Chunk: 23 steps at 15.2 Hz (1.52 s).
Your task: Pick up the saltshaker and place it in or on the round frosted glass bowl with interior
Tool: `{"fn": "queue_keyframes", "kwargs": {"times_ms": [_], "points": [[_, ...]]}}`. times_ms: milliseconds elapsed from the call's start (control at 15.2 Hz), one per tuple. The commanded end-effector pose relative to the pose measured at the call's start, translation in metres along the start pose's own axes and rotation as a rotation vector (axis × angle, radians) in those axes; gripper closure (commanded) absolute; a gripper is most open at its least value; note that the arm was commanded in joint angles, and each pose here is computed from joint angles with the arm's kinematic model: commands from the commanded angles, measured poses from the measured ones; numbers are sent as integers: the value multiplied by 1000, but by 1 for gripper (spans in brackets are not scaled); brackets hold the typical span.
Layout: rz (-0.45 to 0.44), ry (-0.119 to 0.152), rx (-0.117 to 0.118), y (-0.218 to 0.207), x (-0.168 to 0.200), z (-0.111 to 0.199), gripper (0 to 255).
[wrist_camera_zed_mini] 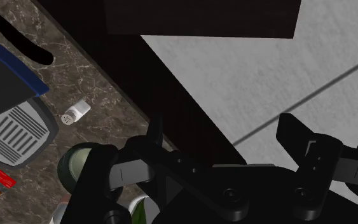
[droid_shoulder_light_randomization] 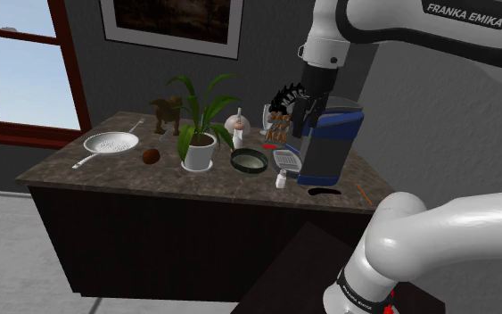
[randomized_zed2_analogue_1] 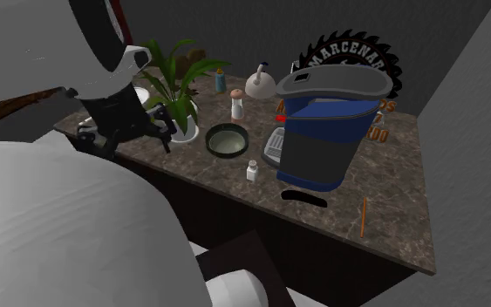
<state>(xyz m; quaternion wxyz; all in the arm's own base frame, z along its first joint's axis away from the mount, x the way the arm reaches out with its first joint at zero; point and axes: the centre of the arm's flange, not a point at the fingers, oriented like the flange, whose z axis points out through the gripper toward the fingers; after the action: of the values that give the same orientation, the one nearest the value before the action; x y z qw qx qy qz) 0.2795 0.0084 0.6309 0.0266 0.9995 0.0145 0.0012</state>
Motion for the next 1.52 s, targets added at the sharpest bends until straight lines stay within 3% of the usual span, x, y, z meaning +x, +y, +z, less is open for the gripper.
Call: {"fn": "queue_keyframes", "kwargs": {"times_ms": [0, 1452], "points": [[0, 0, 0, 0, 0, 0, 0], [51, -7, 38, 197, 104, 193, 0]]}}
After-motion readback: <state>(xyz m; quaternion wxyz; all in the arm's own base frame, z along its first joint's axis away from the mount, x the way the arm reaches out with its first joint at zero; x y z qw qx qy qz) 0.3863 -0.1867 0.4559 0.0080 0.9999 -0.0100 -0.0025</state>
